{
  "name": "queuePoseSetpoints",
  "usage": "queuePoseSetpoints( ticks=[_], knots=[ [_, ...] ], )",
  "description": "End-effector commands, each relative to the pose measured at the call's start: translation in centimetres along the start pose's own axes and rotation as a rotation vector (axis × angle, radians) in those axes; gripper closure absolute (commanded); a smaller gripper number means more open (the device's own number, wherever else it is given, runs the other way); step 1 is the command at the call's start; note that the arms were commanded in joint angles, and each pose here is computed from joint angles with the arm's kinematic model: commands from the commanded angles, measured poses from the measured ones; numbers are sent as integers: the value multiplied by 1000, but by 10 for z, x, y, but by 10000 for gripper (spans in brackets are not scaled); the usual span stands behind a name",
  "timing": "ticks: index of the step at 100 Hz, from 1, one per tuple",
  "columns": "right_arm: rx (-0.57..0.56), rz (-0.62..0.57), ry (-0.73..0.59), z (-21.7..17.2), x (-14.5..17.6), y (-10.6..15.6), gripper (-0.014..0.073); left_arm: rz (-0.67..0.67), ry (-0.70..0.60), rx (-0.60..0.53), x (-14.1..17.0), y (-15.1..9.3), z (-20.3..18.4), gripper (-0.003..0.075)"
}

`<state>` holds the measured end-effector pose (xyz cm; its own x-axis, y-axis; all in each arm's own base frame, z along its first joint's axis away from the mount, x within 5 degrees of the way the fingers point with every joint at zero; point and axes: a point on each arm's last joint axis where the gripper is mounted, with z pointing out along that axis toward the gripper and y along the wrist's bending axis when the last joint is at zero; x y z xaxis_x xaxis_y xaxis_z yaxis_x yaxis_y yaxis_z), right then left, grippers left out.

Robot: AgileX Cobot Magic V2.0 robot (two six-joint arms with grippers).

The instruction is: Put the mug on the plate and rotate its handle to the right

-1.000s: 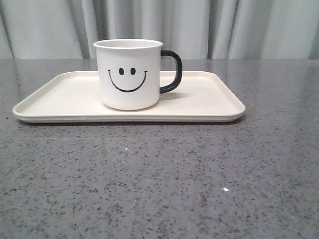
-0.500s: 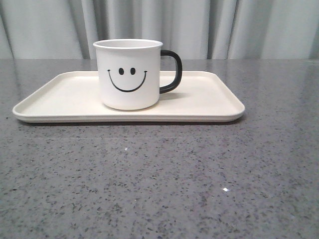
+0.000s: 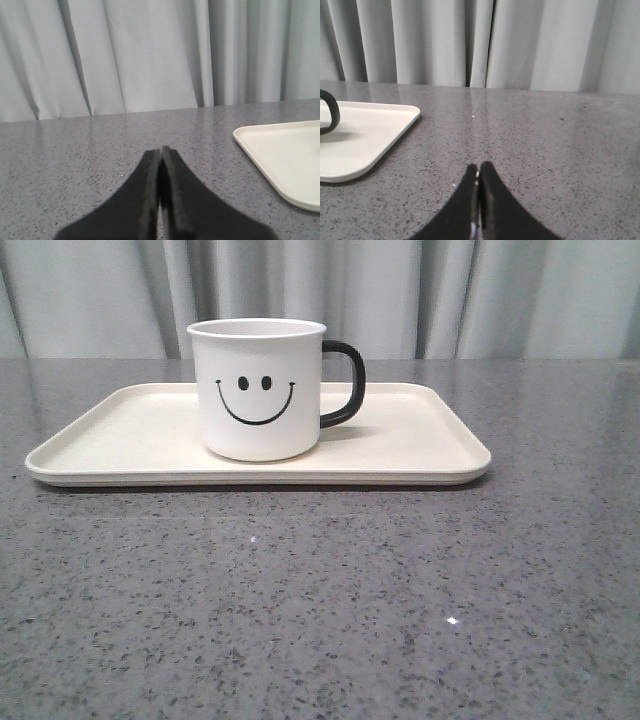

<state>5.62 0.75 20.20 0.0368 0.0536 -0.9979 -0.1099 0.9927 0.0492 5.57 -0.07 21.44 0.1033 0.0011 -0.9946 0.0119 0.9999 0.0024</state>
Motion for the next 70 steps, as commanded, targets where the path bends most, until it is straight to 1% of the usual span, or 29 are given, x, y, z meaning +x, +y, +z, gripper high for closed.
queuePoseSetpoints(
  ticks=[1,14,23,43,70],
  knots=[
    [36,-21,-51,-2,-4,-3,715,-11,-98,1,-6,0,-3,740],
    [35,13,-52,-2,-4,-3,715,-11,-98,1,-6,0,-3,740],
    [36,-4,-51,-2,-4,-3,715,-11,-98,1,-6,0,-3,740],
    [36,5,-52,-2,-4,-3,715,-11,-98,1,-6,0,-3,740],
    [36,-18,-51,-2,-4,-3,715,-11,-98,1,-6,0,-3,740]
  ],
)
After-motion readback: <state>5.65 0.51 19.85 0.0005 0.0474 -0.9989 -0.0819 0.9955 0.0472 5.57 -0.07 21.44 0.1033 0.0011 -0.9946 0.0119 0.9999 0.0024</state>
